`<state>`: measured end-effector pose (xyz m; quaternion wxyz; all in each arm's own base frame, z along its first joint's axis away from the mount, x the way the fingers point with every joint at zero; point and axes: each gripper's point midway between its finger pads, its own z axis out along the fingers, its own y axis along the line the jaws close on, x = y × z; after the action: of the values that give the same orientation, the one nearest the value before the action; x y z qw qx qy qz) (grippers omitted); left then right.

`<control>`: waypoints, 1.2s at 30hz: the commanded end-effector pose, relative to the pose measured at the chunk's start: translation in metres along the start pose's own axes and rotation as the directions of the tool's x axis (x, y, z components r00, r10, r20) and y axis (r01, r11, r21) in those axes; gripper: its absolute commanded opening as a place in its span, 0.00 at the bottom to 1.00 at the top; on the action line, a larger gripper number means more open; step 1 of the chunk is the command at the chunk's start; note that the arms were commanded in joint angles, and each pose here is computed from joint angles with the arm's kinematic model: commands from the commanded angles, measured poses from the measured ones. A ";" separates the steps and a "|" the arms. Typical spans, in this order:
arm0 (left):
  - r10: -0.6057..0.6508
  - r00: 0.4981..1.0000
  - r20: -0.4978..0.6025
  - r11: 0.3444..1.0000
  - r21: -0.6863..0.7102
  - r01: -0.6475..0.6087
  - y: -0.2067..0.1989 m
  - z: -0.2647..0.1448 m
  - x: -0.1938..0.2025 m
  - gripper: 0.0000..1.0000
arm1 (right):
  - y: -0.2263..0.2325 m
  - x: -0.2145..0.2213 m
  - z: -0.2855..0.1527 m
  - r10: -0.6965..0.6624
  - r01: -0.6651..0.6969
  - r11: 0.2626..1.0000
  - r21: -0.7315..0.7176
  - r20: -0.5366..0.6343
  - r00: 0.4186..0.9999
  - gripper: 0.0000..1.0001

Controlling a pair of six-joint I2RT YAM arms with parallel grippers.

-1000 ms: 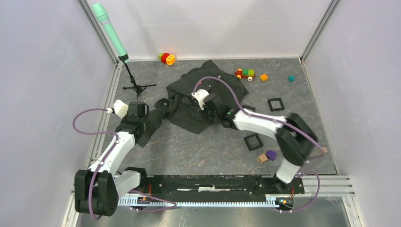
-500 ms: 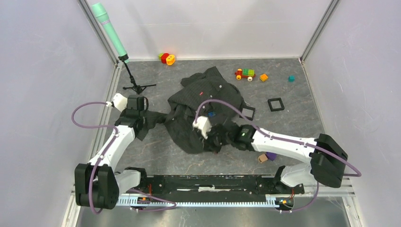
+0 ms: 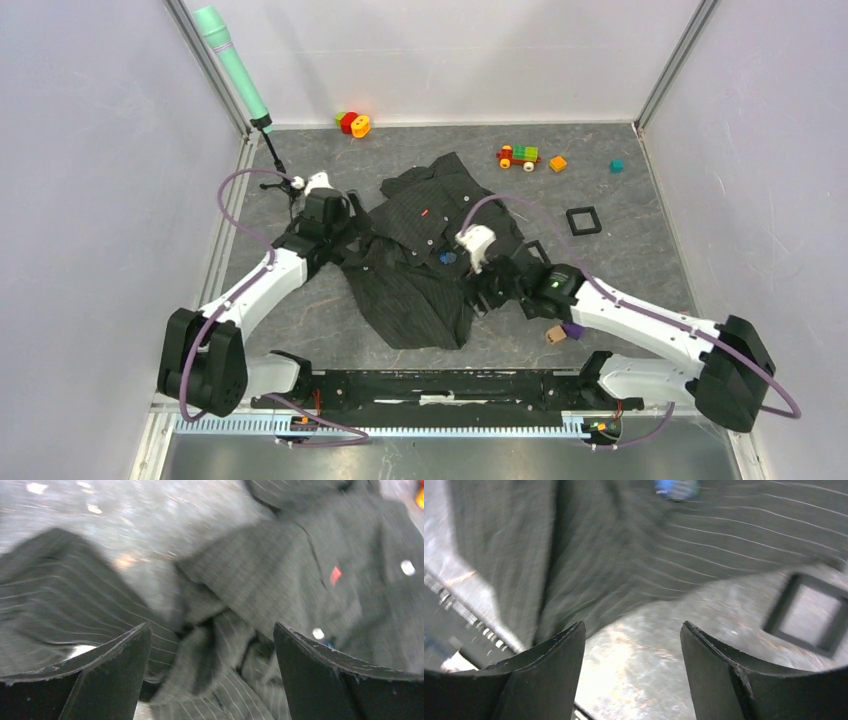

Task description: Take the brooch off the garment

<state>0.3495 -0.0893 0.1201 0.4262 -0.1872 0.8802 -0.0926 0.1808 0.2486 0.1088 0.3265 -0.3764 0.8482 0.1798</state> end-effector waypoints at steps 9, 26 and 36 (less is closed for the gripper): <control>0.169 0.973 -0.156 0.892 0.444 -0.084 -0.091 0.004 0.060 0.92 | -0.048 -0.001 0.031 0.390 -0.436 0.888 0.144 0.265 0.882 0.74; 0.071 0.997 -0.034 0.921 0.387 -0.053 -0.097 0.016 -0.038 0.03 | -0.116 -0.057 0.017 0.363 -0.488 0.831 0.269 0.402 0.840 0.00; 0.029 0.992 0.124 0.903 0.421 -0.079 -0.118 -0.059 -0.103 0.02 | -0.157 -0.137 -0.072 0.258 -0.486 0.810 0.328 0.545 0.797 0.00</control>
<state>0.4057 -0.1608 0.2328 0.4785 -0.0785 0.8325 -0.2682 0.3358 0.1933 0.1933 0.5189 -0.0464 0.8415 0.1432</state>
